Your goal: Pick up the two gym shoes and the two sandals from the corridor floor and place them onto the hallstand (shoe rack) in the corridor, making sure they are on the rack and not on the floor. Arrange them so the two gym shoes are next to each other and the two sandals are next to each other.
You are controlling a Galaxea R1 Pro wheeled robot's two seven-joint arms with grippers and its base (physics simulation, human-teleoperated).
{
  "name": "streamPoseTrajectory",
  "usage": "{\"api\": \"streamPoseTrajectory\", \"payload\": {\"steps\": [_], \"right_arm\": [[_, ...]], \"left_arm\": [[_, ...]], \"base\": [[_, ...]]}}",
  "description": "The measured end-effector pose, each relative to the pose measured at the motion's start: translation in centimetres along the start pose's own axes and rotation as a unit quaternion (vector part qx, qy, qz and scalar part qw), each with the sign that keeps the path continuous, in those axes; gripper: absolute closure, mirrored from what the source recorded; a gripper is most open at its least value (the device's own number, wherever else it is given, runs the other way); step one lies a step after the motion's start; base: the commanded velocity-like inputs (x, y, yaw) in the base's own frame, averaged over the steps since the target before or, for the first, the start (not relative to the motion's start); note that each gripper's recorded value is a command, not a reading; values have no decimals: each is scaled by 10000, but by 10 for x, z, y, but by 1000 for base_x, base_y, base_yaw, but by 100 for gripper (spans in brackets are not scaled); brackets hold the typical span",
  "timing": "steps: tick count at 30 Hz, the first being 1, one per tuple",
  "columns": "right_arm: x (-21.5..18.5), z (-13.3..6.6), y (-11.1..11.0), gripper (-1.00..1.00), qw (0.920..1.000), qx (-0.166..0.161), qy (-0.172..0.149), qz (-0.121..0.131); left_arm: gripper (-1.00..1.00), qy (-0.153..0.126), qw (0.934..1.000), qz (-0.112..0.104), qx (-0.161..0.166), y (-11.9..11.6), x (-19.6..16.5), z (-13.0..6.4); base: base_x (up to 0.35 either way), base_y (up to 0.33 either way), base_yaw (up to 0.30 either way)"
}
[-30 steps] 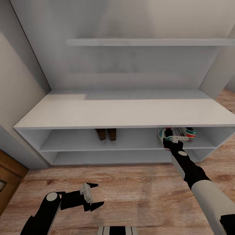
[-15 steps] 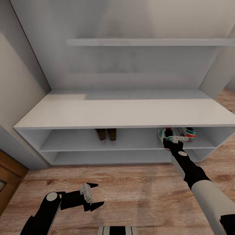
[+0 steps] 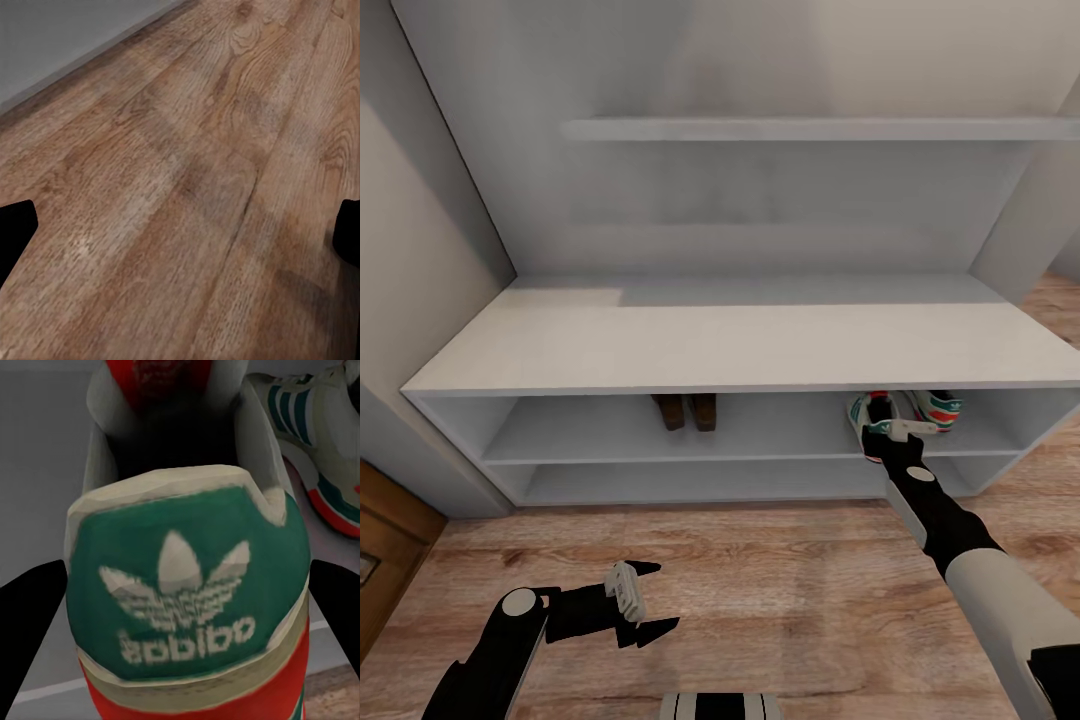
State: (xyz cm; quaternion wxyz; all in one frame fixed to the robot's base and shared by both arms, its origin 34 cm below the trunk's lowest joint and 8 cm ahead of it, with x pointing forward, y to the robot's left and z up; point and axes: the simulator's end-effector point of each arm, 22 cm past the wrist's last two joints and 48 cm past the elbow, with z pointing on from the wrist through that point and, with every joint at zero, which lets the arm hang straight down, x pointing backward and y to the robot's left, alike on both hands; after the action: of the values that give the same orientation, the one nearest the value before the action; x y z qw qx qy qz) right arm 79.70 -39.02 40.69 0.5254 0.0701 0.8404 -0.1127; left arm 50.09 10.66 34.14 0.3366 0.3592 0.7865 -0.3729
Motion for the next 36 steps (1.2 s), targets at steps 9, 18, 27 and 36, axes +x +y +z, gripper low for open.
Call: {"api": "streamPoseTrajectory", "payload": {"steps": [9,18,27,36], "right_arm": [[1,1,0,100,10000,6,-3,2],[1,1,0,100,10000,7,-1,2],[2,1,0,100,10000,7,-4,2],[2,1,0,100,10000,6,-5,4]], "left_arm": [[-100,-2,10000,-1,-1,0,0,0],[-100,-3,10000,-1,-1,0,0,0],[-100,1,10000,-3,-10,0,0,0],[-100,8,10000,-2,-10,0,0,0]], "base": [[0,0,0],[0,0,0],[0,0,0],[40,0,0]]}}
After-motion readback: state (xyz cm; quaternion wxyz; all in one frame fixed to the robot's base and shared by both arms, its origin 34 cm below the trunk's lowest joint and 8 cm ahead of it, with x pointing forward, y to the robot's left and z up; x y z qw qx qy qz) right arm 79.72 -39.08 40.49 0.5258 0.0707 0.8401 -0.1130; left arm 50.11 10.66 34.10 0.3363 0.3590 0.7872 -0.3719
